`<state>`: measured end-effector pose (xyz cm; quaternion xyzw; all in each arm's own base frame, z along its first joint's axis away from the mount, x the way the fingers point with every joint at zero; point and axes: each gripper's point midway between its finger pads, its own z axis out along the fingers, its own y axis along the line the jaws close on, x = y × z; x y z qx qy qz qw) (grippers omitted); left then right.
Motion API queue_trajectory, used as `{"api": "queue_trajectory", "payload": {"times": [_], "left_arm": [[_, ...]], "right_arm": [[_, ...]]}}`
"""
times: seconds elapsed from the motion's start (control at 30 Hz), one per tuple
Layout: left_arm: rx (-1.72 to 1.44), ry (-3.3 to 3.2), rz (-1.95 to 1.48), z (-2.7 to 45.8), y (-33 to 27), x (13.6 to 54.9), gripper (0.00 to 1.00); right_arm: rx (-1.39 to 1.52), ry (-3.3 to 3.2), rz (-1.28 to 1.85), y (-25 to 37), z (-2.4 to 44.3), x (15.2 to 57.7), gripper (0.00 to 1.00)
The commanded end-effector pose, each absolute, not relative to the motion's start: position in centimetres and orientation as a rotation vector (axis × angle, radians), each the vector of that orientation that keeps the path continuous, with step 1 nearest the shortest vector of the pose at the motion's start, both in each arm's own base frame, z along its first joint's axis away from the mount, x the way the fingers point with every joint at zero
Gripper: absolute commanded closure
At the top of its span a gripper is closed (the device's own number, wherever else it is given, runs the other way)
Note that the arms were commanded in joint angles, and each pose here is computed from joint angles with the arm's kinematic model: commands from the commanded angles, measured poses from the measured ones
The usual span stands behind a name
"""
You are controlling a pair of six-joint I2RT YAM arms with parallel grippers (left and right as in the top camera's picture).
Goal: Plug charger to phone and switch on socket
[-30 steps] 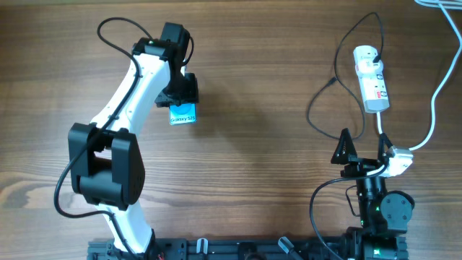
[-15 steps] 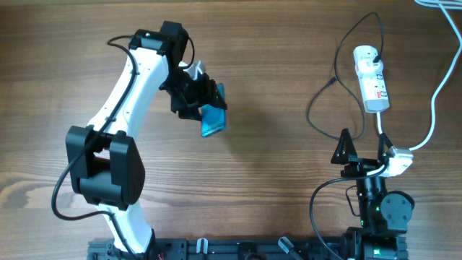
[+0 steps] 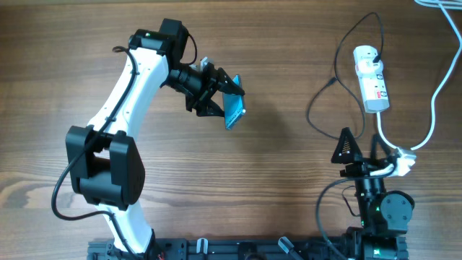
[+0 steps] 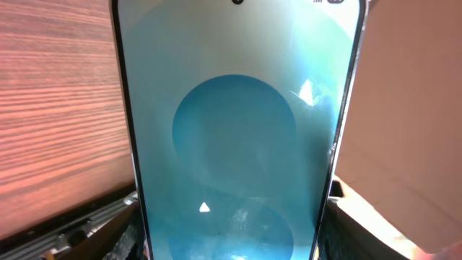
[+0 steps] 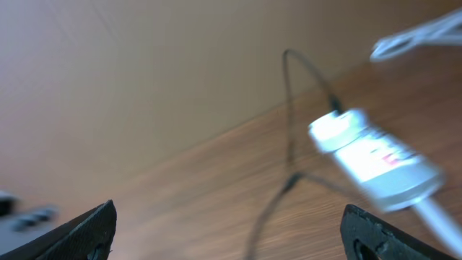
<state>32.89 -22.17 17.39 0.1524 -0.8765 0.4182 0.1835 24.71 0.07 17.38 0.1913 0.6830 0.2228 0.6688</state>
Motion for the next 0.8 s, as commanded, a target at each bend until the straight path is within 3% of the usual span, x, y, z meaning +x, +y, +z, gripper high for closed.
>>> {"api": "queue_trajectory", "payload": {"times": [0.0,0.13,0.23,0.33,0.4,0.43,0.6,0.67,0.77], "left_arm": [[0.433,-2.360,1.315,20.0,-23.3,33.1,0.60],[0.435,-2.323,1.346,20.5,-23.6,33.0,0.61],[0.434,-2.324,1.346,20.5,-23.6,33.0,0.61],[0.423,-2.361,1.343,20.2,-23.5,33.4,0.61],[0.404,-2.401,1.362,20.0,-23.6,34.2,0.60],[0.397,-2.414,1.381,20.0,-23.7,34.7,0.60],[0.464,-2.510,1.353,19.1,-23.4,36.8,0.57],[0.470,-2.537,1.350,18.9,-23.3,37.2,0.58],[0.475,-2.534,1.347,18.9,-23.3,37.2,0.58]], "right_arm": [[0.596,1.561,1.062,4.7,17.6,23.9,0.00],[0.493,1.664,1.204,7.5,17.0,22.9,0.00],[0.681,1.652,1.357,7.6,16.8,22.9,0.00],[0.638,1.617,1.304,7.1,17.5,23.2,0.02],[0.509,1.601,1.234,7.2,19.1,23.0,0.15],[0.487,1.622,1.155,6.8,19.2,23.2,0.16],[0.320,1.885,0.829,6.1,20.4,23.9,0.14],[0.242,1.964,0.759,6.0,22.1,24.8,0.01],[0.149,2.030,0.778,7.5,23.9,26.7,0.01]]}}
